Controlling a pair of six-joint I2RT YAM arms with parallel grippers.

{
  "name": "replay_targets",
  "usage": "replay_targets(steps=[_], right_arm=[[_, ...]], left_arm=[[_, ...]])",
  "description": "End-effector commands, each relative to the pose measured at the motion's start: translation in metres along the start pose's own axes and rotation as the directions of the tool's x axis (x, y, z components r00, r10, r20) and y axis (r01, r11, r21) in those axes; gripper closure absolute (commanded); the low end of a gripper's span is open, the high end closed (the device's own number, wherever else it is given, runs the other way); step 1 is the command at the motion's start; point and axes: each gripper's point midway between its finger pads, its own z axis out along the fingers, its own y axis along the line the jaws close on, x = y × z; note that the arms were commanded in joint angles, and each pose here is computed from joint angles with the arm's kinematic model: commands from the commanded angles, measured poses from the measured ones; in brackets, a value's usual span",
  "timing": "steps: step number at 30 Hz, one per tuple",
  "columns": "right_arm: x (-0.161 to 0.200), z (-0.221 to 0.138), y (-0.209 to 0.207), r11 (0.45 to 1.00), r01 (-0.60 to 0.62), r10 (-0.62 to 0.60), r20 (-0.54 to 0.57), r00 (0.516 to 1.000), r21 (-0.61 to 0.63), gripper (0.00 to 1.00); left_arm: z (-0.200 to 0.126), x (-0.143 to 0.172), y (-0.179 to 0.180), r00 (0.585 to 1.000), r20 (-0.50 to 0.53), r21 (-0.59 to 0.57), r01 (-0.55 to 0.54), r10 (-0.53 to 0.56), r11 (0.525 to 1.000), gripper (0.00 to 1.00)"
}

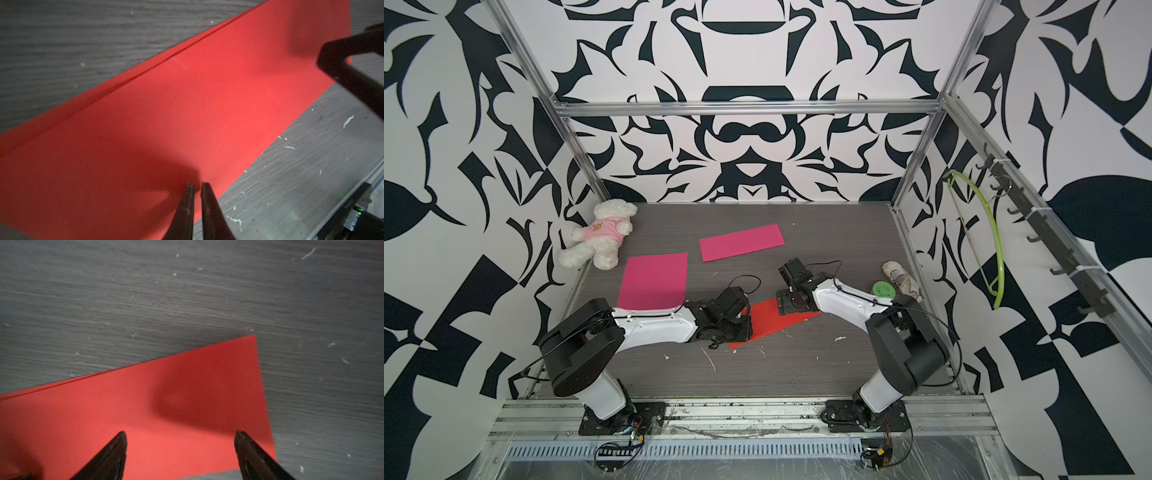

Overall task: Fold the rectangular paper in half along the long edge
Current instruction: Fold the paper at the center of the board.

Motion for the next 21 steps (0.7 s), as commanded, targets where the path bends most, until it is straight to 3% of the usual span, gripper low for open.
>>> replay_targets(steps=[1, 6, 10, 15, 17, 21], right_arm=[[-0.006, 0.003, 0.002, 1.0, 0.005, -0.005, 0.005, 1.0, 0.016, 0.19], [0.009, 0.019, -0.001, 0.999, 0.01, -0.008, -0.052, 0.999, 0.033, 0.22], [0.02, 0.025, -0.004, 0.999, 0.005, -0.001, -0.08, 0.997, 0.041, 0.23], [0.027, 0.028, -0.005, 0.999, -0.008, 0.011, -0.095, 0.995, 0.038, 0.24], [0.028, 0.029, -0.005, 0.999, -0.013, 0.016, -0.094, 0.995, 0.036, 0.24], [0.027, 0.028, -0.005, 0.999, -0.019, 0.022, -0.088, 0.996, 0.034, 0.25]], left_arm=[[0.01, 0.036, 0.049, 0.993, -0.119, -0.161, 0.006, -0.025, 0.987, 0.86], [0.006, 0.031, 0.043, 0.995, -0.1, -0.136, 0.006, -0.02, 0.991, 0.85], [-0.005, 0.016, 0.018, 0.999, -0.034, -0.038, -0.035, 0.034, 0.999, 0.81], [-0.024, -0.007, -0.031, 0.994, 0.063, 0.115, -0.098, 0.091, 0.989, 0.63], [-0.022, -0.011, -0.042, 0.992, 0.058, 0.129, -0.115, 0.108, 0.985, 0.64], [-0.005, -0.012, -0.051, 0.993, 0.011, 0.121, -0.116, 0.115, 0.986, 0.81]])
